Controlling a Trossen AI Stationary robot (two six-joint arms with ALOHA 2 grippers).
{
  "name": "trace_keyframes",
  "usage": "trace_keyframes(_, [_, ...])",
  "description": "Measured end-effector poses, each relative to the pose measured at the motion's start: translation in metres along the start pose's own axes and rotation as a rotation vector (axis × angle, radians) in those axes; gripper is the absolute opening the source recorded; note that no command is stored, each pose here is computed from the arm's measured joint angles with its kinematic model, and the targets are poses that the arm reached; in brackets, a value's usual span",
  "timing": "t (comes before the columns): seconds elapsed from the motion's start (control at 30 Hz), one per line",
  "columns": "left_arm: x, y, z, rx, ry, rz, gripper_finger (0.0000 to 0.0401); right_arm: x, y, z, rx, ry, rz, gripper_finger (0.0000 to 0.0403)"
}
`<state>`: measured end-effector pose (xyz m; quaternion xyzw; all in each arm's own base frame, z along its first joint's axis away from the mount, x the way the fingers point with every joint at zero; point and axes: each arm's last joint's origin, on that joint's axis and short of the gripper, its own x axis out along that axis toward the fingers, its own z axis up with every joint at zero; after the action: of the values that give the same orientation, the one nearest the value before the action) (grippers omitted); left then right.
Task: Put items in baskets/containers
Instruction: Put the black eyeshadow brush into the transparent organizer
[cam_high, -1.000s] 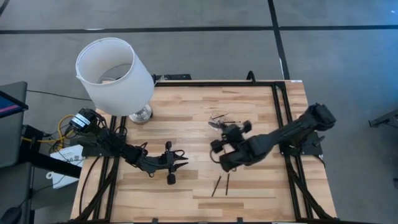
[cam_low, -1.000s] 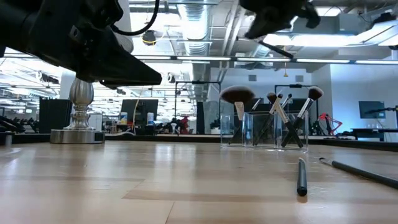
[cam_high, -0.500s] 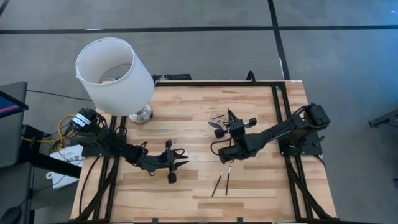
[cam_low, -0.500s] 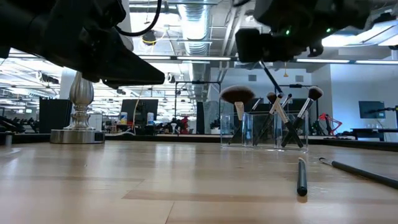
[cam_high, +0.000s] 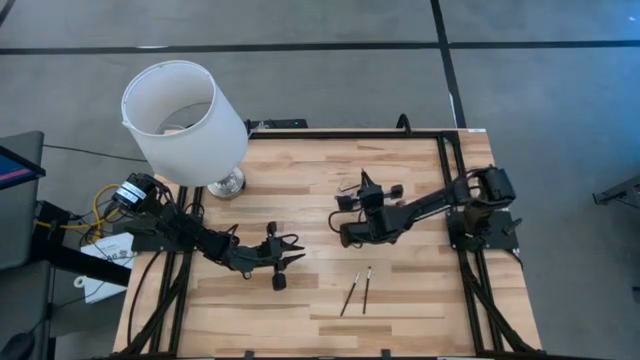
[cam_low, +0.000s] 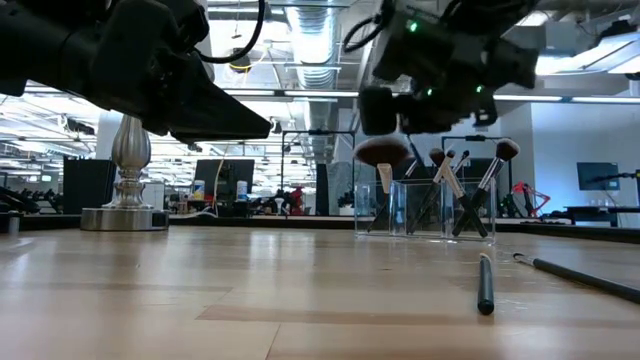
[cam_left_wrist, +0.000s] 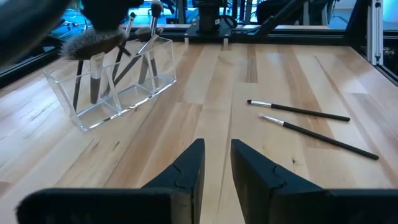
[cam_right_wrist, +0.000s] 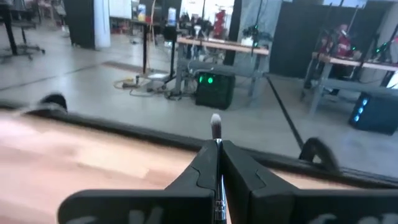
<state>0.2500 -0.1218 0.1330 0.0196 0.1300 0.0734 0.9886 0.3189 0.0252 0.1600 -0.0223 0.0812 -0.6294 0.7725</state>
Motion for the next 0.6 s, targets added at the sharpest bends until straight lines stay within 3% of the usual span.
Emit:
trace_keyframes(0.2, [0.0,-0.0001,-0.0001,0.0,0.001,-0.003,0.0076,0.0,0.0046,-0.0089,-0.094,0.006,0.007,0.0008])
trace_keyframes(0.6, [-0.0002,0.0001,-0.0007,0.002,0.003,-0.003,0.0076,0.0044,0.0084,-0.0109,-0.089,0.073,0.032,0.0058])
